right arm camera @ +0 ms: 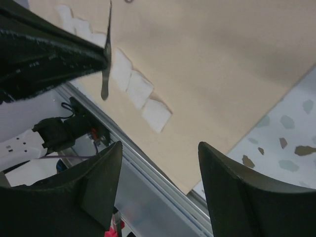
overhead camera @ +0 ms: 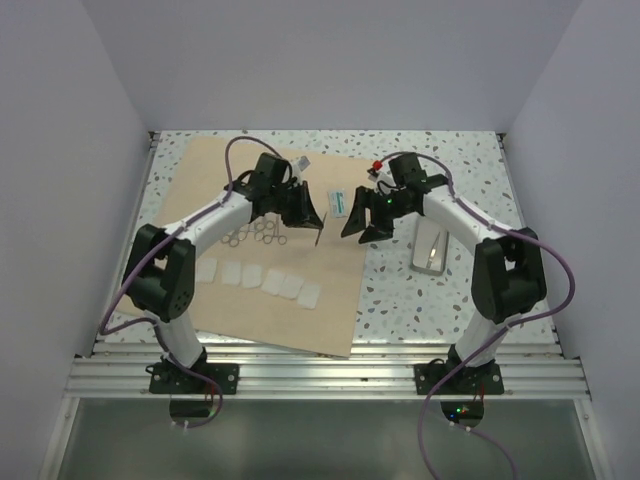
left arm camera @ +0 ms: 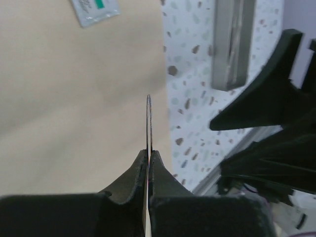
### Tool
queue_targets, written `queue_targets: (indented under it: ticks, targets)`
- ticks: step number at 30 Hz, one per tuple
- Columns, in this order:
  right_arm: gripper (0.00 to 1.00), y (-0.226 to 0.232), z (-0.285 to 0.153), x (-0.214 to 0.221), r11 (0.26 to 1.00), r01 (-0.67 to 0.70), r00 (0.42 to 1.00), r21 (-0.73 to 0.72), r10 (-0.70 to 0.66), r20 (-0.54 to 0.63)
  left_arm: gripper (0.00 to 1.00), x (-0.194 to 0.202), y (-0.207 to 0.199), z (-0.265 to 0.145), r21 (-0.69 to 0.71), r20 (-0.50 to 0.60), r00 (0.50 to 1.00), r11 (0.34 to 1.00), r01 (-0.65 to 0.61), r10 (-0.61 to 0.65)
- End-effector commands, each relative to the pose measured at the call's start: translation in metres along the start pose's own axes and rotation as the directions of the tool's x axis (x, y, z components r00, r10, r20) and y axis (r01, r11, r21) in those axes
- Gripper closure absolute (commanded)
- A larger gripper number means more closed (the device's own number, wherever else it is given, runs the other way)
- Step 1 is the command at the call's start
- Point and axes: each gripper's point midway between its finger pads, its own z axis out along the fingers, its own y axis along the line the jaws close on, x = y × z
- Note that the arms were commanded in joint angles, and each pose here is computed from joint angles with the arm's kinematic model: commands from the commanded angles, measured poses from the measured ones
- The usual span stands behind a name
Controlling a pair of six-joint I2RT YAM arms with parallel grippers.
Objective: Prepare the surgical pack
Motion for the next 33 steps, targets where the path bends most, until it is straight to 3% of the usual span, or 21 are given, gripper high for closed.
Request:
queue_targets:
  ticks: [1,6,23,26,27,28,29,30,33]
  targets:
    - [0.34,0.051,-0.003,-0.014,0.985,0.053,0.995,-0.166,-0.038,0.095,1.00,-0.001,-0.053,-0.017,0.251,0.008,0.992,0.960,0.123,-0.129]
    - [0.41,0.059,0.009,-0.012,0.981,0.049,0.993,-0.189,-0.027,0.114,1.00,0.006,-0.068,-0.024,0.336,-0.008,0.972,0.914,0.225,-0.236]
    - [0.62,0.060,0.028,-0.005,0.979,0.013,0.996,-0.202,0.005,0.087,1.00,-0.003,-0.076,-0.021,0.375,0.007,0.962,0.892,0.251,-0.274]
    - [0.78,0.057,0.029,-0.004,0.980,0.004,0.997,-0.197,0.013,0.083,1.00,-0.008,-0.080,-0.022,0.385,0.010,0.965,0.891,0.240,-0.264]
    - [0.94,0.056,0.030,-0.004,0.982,0.002,0.997,-0.188,0.013,0.079,1.00,-0.009,-0.080,-0.021,0.386,0.011,0.966,0.892,0.236,-0.260]
    - [1.00,0.053,0.031,-0.003,0.985,-0.002,0.997,-0.174,0.015,0.075,1.00,-0.010,-0.080,-0.020,0.383,0.012,0.967,0.894,0.232,-0.256]
    - [1.00,0.047,0.033,0.000,0.989,-0.023,0.998,-0.147,0.031,0.055,1.00,-0.017,-0.078,-0.022,0.381,0.026,0.967,0.897,0.223,-0.252]
    - [1.00,0.042,0.033,-0.002,0.993,-0.027,0.997,-0.119,0.035,0.062,0.77,-0.022,-0.072,-0.021,0.360,0.053,0.970,0.911,0.202,-0.236]
    - [1.00,0.007,0.028,-0.003,0.998,-0.047,0.997,0.043,0.045,0.064,0.40,-0.031,-0.033,-0.025,0.209,0.092,0.972,0.959,0.194,-0.217]
